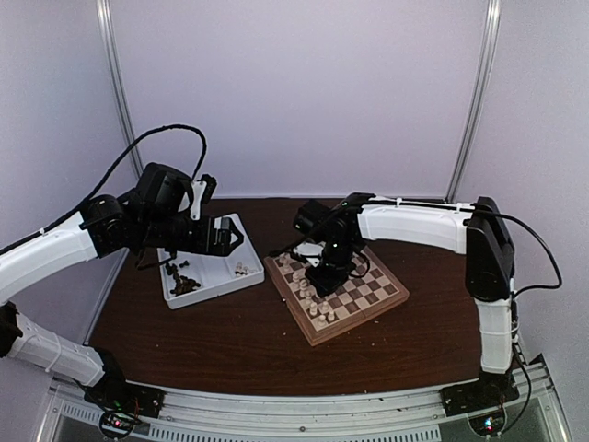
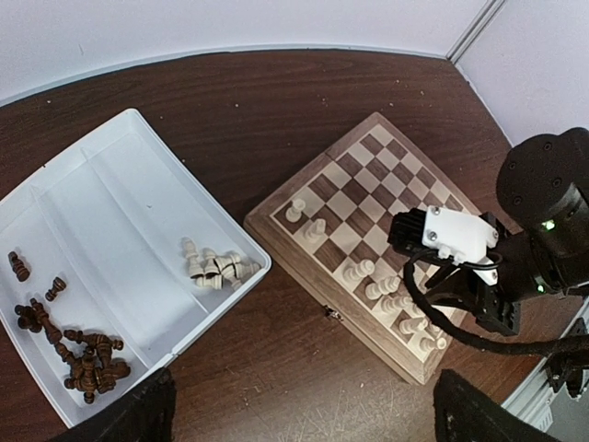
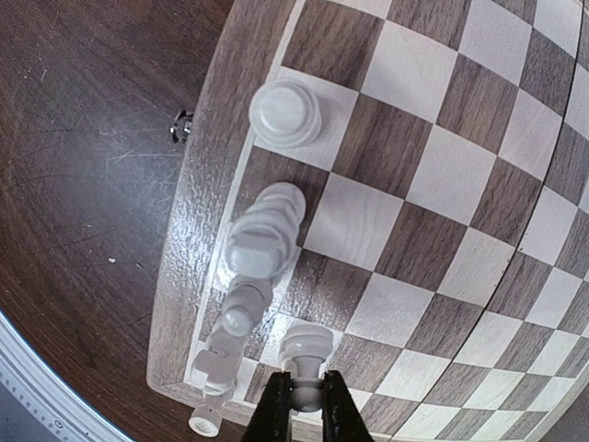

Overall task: Set up the chess pieces on the board
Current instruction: Place the chess piece on the chessboard.

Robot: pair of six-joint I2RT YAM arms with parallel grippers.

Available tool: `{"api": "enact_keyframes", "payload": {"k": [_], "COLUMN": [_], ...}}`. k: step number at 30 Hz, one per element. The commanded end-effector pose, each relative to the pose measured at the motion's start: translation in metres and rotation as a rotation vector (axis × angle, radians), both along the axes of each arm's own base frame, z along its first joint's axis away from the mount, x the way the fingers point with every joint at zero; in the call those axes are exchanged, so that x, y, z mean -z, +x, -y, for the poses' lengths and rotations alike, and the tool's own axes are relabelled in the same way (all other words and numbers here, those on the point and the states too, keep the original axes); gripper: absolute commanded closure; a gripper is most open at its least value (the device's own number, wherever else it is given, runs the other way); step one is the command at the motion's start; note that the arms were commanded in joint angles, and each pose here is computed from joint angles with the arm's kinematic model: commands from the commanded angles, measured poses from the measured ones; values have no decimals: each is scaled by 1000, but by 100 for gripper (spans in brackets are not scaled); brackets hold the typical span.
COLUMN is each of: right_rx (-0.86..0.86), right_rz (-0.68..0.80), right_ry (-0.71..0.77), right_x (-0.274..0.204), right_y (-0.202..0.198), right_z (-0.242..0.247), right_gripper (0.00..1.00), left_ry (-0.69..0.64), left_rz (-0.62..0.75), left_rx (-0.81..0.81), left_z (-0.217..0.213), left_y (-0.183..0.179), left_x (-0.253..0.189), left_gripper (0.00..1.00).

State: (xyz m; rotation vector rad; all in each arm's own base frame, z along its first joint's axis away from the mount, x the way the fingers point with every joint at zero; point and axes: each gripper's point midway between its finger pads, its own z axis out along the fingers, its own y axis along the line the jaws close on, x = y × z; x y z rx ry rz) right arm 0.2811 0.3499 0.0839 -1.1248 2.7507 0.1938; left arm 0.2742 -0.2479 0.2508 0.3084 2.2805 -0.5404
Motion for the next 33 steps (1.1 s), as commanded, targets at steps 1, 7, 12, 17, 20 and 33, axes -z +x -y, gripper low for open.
{"api": "enact_keyframes", "payload": {"k": [1,7,12,17,20,33], "right_rx": [0,5,8,6,5,-6], "right_rz": [21,16,5,5,2,-30], "right_ry": [-37,-43,-54,-51,-49,-47], "right_x": [2,5,9,10,11,17], "right_y": [9,12,14,15,16,13], "right_z": [4,4,5,4,4,0], "right_gripper": [98,97,96,93,93,89], "left_ry": [0,4,7,8,12,14], "left_rz": [28,30,19,16,14,12], "left_rx": [-4,-9,-11,-12,-15,-19], "left_z": [-2,-3,-2,-3,-4,-6], "left_y": [4,5,5,5,5,5], "left_x": [-9,-9,-6,-6,-5,-3], "left_gripper": [3,3,3,3,3,3]}}
